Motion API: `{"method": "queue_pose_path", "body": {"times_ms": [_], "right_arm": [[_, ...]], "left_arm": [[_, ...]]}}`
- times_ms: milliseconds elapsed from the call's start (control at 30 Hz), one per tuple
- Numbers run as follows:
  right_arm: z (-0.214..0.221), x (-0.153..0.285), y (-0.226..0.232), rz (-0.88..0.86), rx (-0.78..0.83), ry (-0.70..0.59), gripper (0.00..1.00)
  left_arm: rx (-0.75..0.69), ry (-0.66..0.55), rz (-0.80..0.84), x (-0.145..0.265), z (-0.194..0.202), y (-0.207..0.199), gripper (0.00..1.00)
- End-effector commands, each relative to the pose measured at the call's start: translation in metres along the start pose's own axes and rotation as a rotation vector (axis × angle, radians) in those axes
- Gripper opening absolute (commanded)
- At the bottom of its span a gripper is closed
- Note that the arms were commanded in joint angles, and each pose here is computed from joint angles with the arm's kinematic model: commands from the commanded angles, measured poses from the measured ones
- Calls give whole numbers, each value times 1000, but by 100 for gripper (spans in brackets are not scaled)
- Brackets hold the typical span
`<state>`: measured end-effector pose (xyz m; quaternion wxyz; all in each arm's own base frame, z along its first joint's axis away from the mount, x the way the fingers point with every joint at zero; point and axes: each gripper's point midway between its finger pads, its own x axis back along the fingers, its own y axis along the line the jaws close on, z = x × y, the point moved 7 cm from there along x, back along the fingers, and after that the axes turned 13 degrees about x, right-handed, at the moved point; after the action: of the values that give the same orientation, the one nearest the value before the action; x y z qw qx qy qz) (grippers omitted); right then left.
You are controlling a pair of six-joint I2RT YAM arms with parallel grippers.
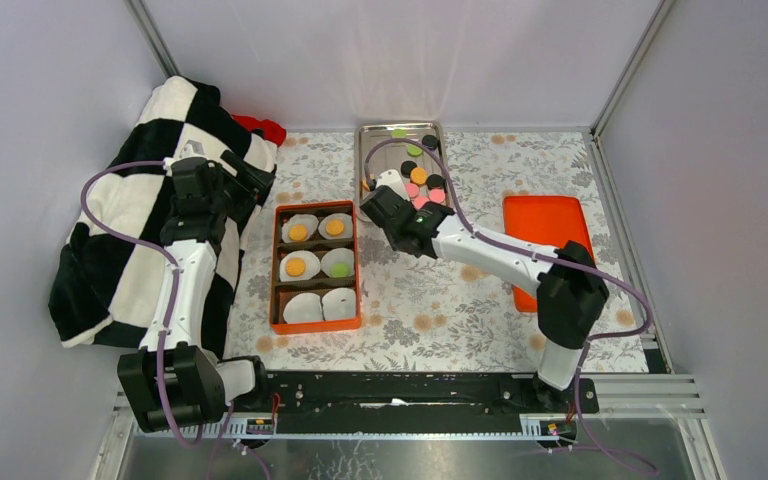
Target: Pack the cookies
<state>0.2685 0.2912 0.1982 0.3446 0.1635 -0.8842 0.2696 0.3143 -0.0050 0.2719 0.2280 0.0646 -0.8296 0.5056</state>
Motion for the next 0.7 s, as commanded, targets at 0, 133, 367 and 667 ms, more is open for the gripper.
{"method": "queue_pose_path", "body": {"times_ms": [0, 133, 367, 667], "right_arm": [[-14, -11, 1, -26, -14, -57, 25], [-12, -22, 5, -39, -6, -46, 28], [-12, -40, 7, -25, -3, -6, 44], [-20, -67, 4, -24, -23, 20, 46]], "left_arm": [[-36, -27, 19, -1, -6, -7, 79], [-32, -26, 15, -2, -6, -6, 79], [-25, -13, 14, -5, -4, -5, 79], [-21, -7, 8, -7, -2, -2, 79]]}}
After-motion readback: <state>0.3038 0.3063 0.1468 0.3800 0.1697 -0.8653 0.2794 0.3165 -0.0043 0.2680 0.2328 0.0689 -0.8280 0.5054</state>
